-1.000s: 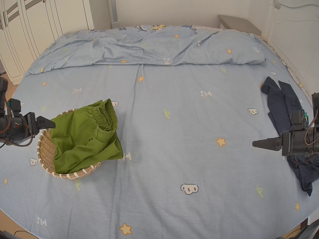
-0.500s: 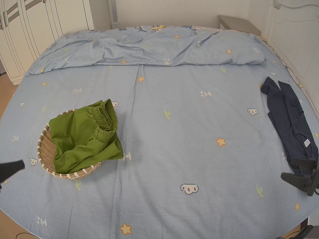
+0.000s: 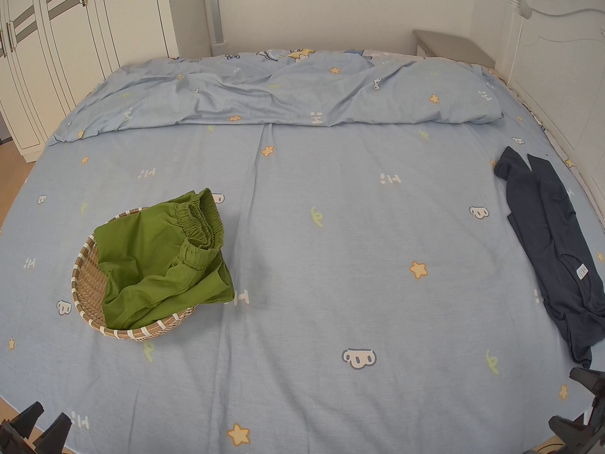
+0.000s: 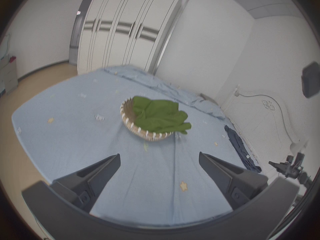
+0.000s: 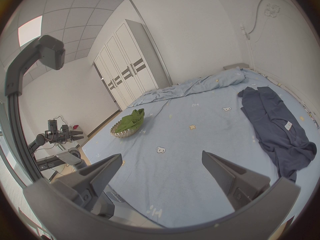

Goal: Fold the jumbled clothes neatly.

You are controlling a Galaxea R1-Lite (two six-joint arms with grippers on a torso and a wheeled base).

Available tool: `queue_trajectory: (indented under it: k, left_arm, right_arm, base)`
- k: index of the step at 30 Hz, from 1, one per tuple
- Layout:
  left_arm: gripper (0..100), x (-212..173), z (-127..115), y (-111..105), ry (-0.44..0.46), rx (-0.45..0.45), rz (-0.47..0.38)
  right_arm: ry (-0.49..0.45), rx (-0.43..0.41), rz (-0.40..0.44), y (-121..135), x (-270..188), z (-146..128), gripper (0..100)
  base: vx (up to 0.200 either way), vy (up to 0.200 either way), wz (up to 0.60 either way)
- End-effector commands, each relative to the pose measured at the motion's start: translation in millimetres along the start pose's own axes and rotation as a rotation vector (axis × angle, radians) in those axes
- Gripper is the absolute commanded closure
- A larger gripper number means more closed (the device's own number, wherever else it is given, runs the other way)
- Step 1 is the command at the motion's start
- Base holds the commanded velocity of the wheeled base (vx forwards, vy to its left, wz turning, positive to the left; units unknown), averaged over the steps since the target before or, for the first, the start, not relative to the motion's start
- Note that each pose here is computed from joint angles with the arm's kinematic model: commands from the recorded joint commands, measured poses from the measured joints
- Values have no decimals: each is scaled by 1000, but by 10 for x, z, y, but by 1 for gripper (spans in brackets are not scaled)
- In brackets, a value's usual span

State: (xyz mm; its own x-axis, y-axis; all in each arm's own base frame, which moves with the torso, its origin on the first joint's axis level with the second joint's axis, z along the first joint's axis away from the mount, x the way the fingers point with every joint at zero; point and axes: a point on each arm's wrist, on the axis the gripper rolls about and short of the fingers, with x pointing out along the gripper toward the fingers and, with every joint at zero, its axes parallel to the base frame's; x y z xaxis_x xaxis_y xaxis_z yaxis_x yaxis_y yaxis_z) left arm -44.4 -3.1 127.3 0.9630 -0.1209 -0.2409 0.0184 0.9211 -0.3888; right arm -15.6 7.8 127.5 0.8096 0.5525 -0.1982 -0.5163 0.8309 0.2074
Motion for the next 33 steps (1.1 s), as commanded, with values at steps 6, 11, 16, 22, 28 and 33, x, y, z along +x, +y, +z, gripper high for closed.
queue_trajectory:
  k: [6,11,16,22,28,33]
  left_arm:
    - [0,269,-341,213,-243,447,129]
    - [0,307,-354,226,-287,475,132]
    - [0,305,-350,226,-292,433,130]
    - [0,326,-383,241,-280,376,118]
    - [0,326,-383,241,-280,374,118]
    - [0,327,-384,242,-278,374,118]
  right_arm:
    - [-85,-49,-233,-93,-23,-393,0]
    - [-109,-56,-387,-127,-25,-391,0]
    - [-163,-23,-492,-166,11,-423,0]
    - [-295,-48,-615,-116,-38,-460,0]
    - [-285,-76,-685,-126,-51,-459,0]
    - [-233,-161,-550,-127,4,-522,0]
  base:
    - [0,0,0]
    - [0,0,0]
    - [0,0,0]
    - [0,0,0]
    - [0,0,0]
    - [0,0,0]
